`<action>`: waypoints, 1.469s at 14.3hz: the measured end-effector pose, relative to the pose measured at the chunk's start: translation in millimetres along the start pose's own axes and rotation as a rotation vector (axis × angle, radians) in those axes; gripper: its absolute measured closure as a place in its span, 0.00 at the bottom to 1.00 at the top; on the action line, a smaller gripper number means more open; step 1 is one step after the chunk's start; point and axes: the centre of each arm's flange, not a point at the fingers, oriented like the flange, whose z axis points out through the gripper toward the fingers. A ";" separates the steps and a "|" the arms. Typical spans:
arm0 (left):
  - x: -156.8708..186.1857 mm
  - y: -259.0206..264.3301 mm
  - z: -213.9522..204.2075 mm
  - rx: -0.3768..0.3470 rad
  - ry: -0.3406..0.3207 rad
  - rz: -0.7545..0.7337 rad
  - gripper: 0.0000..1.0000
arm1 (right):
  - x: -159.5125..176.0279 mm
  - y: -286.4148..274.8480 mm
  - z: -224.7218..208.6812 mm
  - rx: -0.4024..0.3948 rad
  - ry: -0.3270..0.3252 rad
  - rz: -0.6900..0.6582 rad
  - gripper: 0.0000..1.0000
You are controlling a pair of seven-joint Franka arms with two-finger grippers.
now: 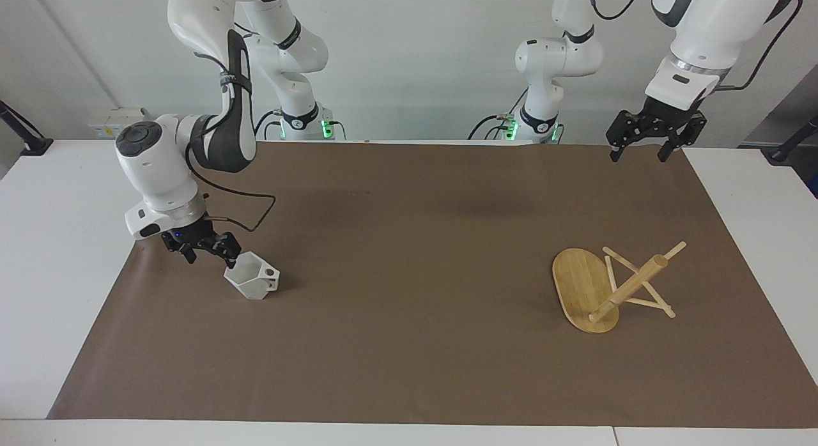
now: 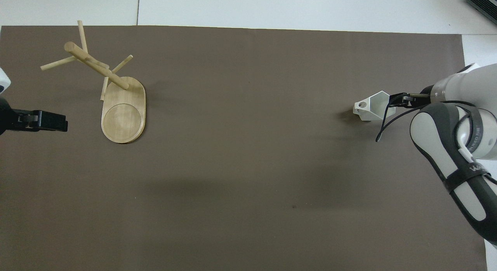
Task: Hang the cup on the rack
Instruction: 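Reach the right gripper to the white hexagonal cup and grasp its rim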
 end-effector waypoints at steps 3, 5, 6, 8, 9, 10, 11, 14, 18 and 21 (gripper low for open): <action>0.0 0.0 0.0 0.000 0.000 0.000 0.00 | 0.2 -5.2 7.0 0.002 0.011 -0.008 0.00; 0.0 0.0 0.0 0.000 0.000 0.000 0.00 | 0.3 -5.3 14.9 0.002 0.015 -0.008 0.00; 0.0 0.0 0.0 0.000 0.000 0.000 0.00 | 0.3 -5.3 18.2 0.001 0.015 -0.008 0.00; 0.0 0.0 0.0 0.000 0.000 0.000 0.00 | 0.0 -5.3 21.9 0.001 0.011 -0.008 0.00; 0.0 0.0 0.0 0.000 0.000 0.000 0.00 | 0.0 -5.3 22.8 0.001 0.009 -0.008 0.00; 0.0 0.0 0.0 0.000 0.000 0.000 0.00 | 0.0 -5.3 23.0 0.001 0.009 -0.008 0.00; 0.0 0.0 0.0 0.000 0.000 0.000 0.00 | 0.0 -5.3 23.0 0.001 0.009 -0.008 0.00; 0.0 0.0 0.0 0.000 0.000 0.000 0.00 | 0.0 -5.3 23.0 0.001 0.009 -0.008 0.00; 0.0 0.0 0.0 0.000 0.000 0.000 0.00 | -0.1 -5.3 23.0 0.001 0.009 -0.008 0.05; 0.0 0.0 0.0 0.000 0.000 0.000 0.00 | -0.1 -5.3 23.1 0.001 0.009 -0.008 0.40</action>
